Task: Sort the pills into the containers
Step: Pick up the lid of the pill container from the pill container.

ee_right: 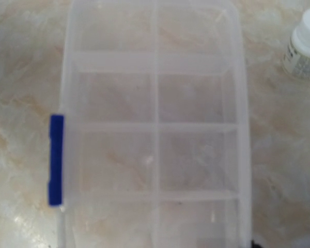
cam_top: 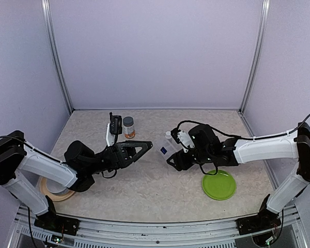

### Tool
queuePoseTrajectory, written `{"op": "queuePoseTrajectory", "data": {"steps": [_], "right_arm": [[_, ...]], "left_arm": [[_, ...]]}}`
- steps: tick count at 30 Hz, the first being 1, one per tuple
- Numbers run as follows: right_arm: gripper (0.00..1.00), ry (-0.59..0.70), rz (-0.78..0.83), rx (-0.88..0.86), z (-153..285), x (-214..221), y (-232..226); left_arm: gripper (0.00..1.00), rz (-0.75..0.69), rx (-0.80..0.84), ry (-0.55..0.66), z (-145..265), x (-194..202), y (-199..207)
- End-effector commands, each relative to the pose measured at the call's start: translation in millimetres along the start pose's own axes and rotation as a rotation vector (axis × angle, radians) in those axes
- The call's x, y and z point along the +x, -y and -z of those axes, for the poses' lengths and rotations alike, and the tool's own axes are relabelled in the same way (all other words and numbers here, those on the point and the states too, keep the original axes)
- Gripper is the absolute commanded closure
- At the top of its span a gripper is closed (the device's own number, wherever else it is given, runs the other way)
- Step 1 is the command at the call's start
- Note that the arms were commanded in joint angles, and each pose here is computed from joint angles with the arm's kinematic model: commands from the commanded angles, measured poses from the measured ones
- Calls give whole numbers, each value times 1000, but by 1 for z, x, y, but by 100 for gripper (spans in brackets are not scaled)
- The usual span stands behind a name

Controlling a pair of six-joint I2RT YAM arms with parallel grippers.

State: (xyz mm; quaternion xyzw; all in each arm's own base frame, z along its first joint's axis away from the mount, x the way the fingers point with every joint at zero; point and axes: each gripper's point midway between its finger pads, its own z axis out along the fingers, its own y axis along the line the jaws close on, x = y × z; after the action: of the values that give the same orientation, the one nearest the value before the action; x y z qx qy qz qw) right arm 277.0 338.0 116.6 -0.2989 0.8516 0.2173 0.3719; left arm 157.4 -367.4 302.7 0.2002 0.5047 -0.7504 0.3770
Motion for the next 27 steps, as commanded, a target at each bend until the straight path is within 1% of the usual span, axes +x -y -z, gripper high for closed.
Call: {"op": "queuePoseTrajectory", "data": {"steps": [1,5,9,13,19,23,27], "right_arm": [[50,47,76,-35,15,-14,-8],[50,77,139,-86,26,-19,-17],[50,94,223,-152,37,-24,-31],[50,77,311,-227,43,-21,-46],[49,82,398,-364,57,-18,-72],[48,56,423,-354,55,-16,-71],[48,-25,443,-296,36,-4,-59]], "left_arm": [[39,-32,-135,26,5,-8,-21],[25,-29,-230,32,14,-10,-39],[3,-41,-291,19,21,-10,-52],[1,-46,-342,-9,32,-8,-67],[1,-71,-364,-63,43,-7,-77],[1,-110,-416,-106,48,-7,-86],[1,-159,-512,-112,58,-14,-97]]}}
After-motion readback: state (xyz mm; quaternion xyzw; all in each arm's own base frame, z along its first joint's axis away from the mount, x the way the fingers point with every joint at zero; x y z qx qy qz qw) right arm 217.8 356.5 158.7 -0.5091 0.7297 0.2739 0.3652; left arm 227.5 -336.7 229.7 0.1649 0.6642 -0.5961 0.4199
